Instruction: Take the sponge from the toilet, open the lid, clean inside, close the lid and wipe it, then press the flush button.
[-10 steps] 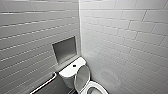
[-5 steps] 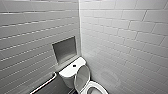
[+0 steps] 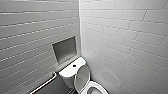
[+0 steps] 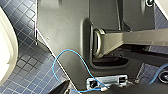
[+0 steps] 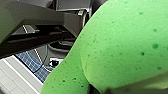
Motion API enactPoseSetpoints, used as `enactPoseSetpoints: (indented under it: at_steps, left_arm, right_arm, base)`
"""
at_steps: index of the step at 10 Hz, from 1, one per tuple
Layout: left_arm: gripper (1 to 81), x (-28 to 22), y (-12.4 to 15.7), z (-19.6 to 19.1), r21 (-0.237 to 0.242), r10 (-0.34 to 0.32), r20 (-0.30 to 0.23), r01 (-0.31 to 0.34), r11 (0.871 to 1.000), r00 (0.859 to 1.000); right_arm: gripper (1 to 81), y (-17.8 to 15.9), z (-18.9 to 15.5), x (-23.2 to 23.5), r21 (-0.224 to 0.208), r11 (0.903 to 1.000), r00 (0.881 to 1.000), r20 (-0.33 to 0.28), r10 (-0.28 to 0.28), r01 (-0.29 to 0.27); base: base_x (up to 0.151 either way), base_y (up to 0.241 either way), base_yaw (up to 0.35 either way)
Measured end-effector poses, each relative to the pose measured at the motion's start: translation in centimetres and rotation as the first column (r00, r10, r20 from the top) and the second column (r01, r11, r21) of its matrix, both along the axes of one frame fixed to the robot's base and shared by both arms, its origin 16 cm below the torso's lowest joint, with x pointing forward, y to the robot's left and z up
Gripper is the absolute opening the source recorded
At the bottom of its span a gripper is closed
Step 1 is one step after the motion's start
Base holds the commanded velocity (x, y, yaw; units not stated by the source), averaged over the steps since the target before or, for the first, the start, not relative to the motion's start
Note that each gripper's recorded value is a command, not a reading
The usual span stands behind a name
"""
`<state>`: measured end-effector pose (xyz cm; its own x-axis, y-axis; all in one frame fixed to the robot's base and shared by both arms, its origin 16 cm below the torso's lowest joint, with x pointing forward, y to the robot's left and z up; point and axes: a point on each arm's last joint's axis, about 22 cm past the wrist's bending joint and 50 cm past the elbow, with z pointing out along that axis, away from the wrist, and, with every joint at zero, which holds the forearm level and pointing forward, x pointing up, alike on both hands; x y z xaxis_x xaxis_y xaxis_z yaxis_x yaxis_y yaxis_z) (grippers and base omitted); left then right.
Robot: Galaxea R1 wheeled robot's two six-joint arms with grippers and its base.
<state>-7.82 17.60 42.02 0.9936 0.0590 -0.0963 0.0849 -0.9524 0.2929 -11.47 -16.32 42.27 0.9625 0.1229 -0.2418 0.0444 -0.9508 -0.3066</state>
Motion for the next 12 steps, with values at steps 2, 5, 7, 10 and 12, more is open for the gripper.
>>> enactPoseSetpoints:
  at_steps: [2, 5, 7, 10, 12]
  left_arm:
    - [81.1, -0.4, 0.0, 0.0, -0.001, 0.001, -0.007, -0.001, 1.0, 1.0]
    - [81.1, -0.3, 0.0, 0.0, 0.0, 0.003, -0.005, -0.003, 1.0, 1.0]
    - [81.1, -0.3, -0.2, 0.0, -0.002, 0.002, -0.005, -0.002, 1.0, 1.0]
    - [81.1, 0.8, -0.5, 0.0, -0.005, 0.002, 0.007, -0.002, 1.0, 1.0]
    - [81.1, 3.0, -0.3, -0.2, -0.004, 0.002, 0.048, -0.002, 1.0, 0.999]
  right_arm:
    - [1.0, -0.8, -0.1, 0.8, 0.002, 0.999, 0.999, -0.012, 0.044, -0.044]
    - [1.0, -0.7, 0.7, -0.3, 0.049, 0.9978, 0.996, -0.07, 0.048, -0.044]
    - [1.0, 0.2, 0.6, 1.0, 0.076, 0.9971, 0.999, -0.038, -0.001, 0.004]
    - [1.0, -1.3, -0.3, 3.8, 0.038, 0.9985, 0.999, 0.017, -0.04, 0.04]
    - [1.0, -1.1, -0.4, 5.1, 0.036, 0.9984, 0.998, 0.047, -0.046, 0.044]
  base:
    - [0.0, 0.0, 0.0]
    - [0.0, 0.0, 0.0]
    - [0.0, 0.0, 0.0]
    - [0.0, 0.0, 0.0]
    - [0.0, 0.0, 0.0]
